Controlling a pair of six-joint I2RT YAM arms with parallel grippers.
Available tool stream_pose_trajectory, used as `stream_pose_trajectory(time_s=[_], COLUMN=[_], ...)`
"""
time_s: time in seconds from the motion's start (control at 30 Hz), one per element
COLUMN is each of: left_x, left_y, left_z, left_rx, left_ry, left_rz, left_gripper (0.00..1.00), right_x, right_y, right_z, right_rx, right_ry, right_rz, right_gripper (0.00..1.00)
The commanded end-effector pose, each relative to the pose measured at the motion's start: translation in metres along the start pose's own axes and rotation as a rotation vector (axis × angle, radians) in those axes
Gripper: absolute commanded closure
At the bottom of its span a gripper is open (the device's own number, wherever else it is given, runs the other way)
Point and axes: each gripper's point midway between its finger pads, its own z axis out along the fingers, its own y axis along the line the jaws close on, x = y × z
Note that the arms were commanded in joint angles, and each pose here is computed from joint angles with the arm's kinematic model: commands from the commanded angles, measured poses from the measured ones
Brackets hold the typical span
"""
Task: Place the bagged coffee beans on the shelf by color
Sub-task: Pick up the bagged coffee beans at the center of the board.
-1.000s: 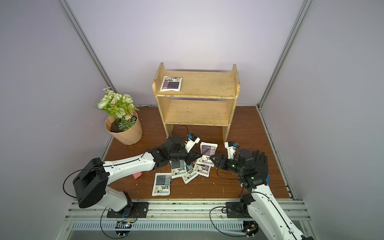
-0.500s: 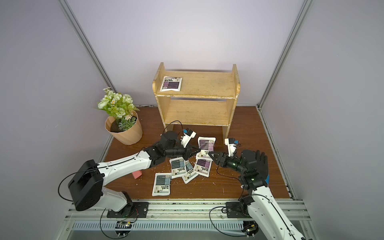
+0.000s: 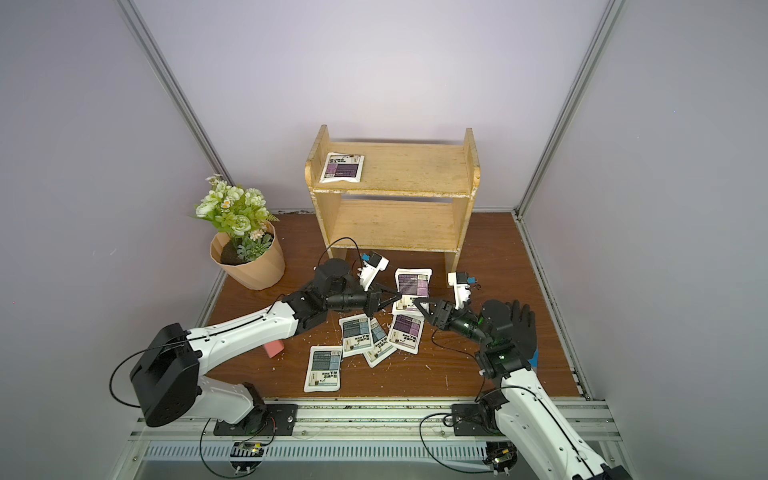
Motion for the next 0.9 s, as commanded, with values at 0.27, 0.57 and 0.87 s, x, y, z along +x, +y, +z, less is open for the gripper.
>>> stream_pose_trajectory(time_s=[0.27,0.57,0.87], left_x=[-0.021,-0.040,-0.082], left_y=[-0.003,-0.016,-0.061], left_z=[-0.008,-0.011,-0.039], left_rx=[0.015,0.062,0.153], left_ry=[-0.075,-0.101,-0.208], left_rz=[0.014,0.002,0.104], left_gripper=[0.99,0.69,0.74], right_x=[-0.019,-0.030,-0.044], right_y=[0.024,0.054,0.123], right_z=[0.003,0.005,0.021], right_rx=[-0.019,-0.050,-0.143], right_ry=[-0.060,-0.050,0.020], right_rz=[-0.062,-0.104,-0.225], right_gripper=[0.84,0.97,0.99])
